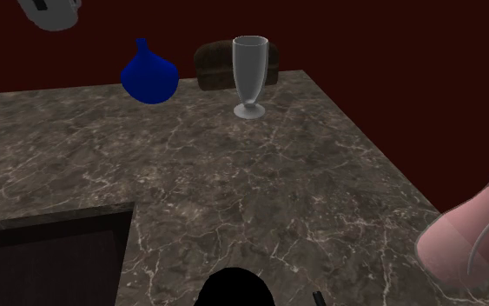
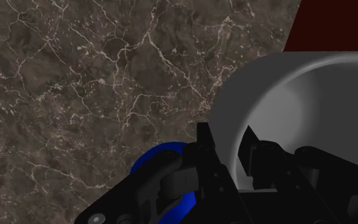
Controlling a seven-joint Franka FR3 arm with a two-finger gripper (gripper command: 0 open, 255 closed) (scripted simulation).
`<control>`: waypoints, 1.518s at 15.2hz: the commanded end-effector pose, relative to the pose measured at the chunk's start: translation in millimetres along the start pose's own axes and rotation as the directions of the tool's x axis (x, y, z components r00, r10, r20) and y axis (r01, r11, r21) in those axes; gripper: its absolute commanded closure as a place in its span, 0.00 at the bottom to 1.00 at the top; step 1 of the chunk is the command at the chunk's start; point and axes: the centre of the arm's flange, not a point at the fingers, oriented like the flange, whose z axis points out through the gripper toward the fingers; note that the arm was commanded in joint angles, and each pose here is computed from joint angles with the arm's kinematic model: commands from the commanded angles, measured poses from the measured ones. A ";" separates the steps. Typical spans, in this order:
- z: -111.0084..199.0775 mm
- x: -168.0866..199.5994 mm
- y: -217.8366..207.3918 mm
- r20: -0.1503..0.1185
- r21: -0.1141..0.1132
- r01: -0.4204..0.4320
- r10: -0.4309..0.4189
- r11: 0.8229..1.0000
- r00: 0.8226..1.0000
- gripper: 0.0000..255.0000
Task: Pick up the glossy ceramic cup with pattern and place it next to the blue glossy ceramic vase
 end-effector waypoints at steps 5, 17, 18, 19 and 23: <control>31.8 -0.2 1.8 -0.001 0.001 0.000 0.000 1.000 1.000 1.00; 95.1 -0.5 4.4 -0.001 0.001 0.000 0.000 1.000 1.000 1.00; 100.4 -0.5 4.7 -0.001 0.001 0.000 0.000 1.000 1.000 1.00; 105.6 -0.5 4.9 -0.001 0.001 0.000 0.000 1.000 1.000 1.00; 126.7 -0.6 5.8 -0.001 0.001 0.000 0.000 1.000 1.000 1.00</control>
